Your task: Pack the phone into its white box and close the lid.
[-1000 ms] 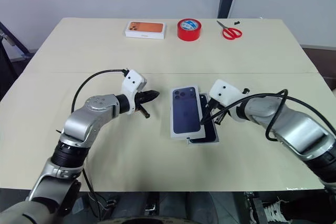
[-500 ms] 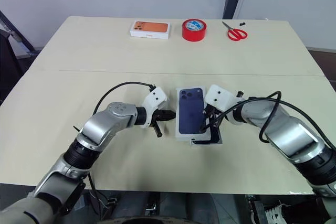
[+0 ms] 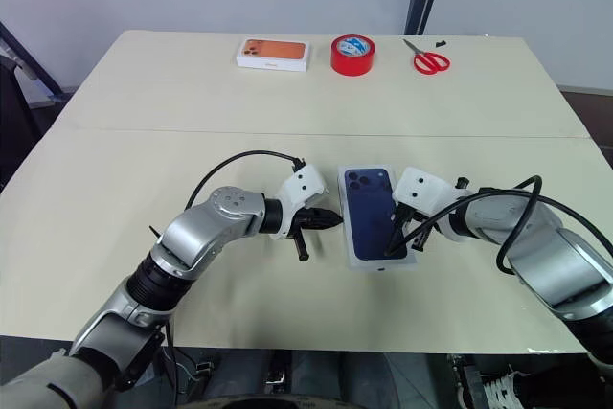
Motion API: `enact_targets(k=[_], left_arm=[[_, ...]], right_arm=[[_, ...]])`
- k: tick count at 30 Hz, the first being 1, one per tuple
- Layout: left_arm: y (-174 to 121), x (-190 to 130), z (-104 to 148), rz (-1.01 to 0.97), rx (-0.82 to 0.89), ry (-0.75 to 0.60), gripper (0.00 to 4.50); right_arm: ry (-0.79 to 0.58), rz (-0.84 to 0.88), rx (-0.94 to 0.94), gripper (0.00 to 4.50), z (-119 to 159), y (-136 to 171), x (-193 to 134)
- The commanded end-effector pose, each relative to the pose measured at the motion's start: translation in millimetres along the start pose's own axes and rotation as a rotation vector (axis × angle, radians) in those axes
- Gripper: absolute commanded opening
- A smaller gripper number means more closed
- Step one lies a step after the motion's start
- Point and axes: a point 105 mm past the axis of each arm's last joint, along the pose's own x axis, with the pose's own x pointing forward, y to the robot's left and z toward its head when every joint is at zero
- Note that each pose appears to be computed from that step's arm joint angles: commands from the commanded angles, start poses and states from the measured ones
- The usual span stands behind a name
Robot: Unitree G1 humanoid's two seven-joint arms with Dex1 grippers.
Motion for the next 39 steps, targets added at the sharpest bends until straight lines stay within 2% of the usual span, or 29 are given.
enact_targets(k=[1, 10, 39], left_arm=[[-7, 1, 18, -0.018, 0.057, -0.046, 0.0], [2, -3, 16, 0.028, 0.041, -0.037, 0.0], [0, 3, 14, 0.013, 0.031, -0.027, 0.0]], right_arm=[[-0.056, -0.007, -0.035, 0.04, 14, 0, -3], [-0.066, 0.001, -0.031, 0.04, 17, 1, 1], [-0.033, -0.015, -0.008, 0.04, 5, -1, 3]])
